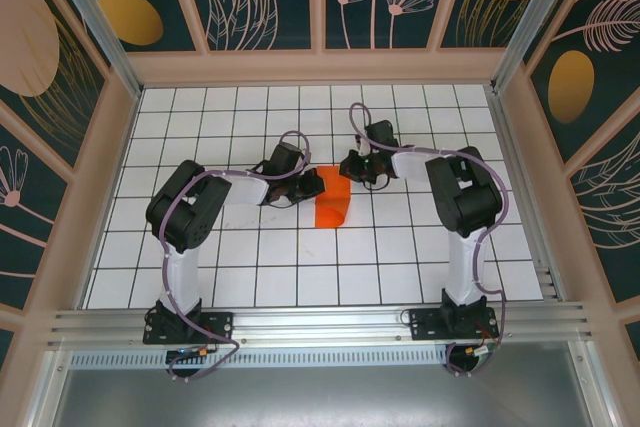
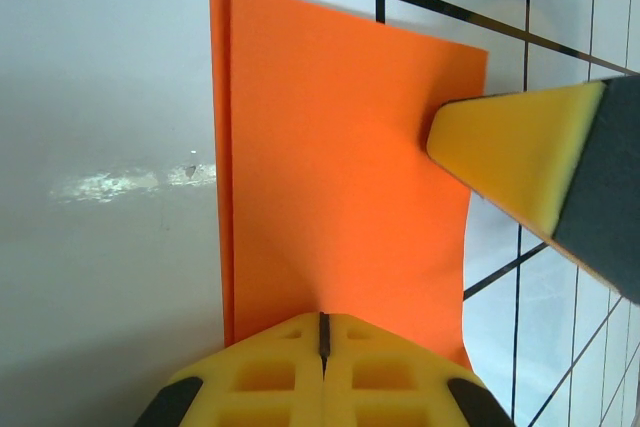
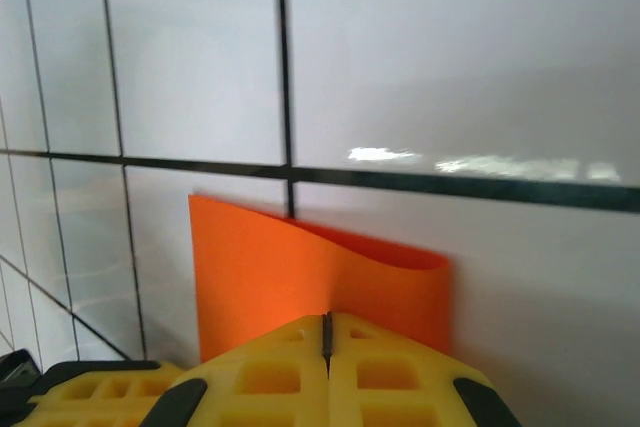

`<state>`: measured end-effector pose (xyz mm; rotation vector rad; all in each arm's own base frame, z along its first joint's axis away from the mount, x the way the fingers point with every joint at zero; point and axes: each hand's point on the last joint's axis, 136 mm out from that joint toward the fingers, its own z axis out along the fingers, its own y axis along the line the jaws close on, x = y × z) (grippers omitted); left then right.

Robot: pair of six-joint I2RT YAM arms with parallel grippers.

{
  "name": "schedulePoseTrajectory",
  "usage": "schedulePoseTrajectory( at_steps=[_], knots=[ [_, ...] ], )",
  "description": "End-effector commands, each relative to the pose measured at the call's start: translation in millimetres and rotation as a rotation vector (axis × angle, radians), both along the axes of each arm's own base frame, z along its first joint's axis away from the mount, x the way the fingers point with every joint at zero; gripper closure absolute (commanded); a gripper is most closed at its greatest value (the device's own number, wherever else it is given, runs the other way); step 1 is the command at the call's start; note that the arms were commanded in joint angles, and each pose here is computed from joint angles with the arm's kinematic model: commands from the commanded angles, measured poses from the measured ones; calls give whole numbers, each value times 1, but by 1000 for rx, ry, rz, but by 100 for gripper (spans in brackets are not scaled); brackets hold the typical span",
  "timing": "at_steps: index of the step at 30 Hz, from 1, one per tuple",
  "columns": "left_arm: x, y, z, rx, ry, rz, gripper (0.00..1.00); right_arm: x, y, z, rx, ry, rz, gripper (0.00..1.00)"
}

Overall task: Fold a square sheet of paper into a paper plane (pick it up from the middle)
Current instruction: Fold the square sheet of paper in half at the center of the table.

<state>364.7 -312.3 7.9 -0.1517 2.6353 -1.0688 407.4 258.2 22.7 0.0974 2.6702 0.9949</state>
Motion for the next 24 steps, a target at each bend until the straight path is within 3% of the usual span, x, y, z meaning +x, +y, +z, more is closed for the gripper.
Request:
schedulePoseTrajectory(
  at_steps=[1,7,11,16,24],
  knots=[
    [-67,77,-109,368,291,70,100,7,-21,-14,-36,38,-65,98],
    [-64,77,-107,373,282,72,100,26,-57,-11,-69,19,-191,98],
    [-63,75,-106,366,281,67,100,26,-42,25,-21,-49,-161,98],
    [-63,73,-106,360,279,65,100,-4,-19,56,2,-81,-84,98],
    [-62,73,-107,357,277,70,100,-74,12,35,47,92,16,98]
  ],
)
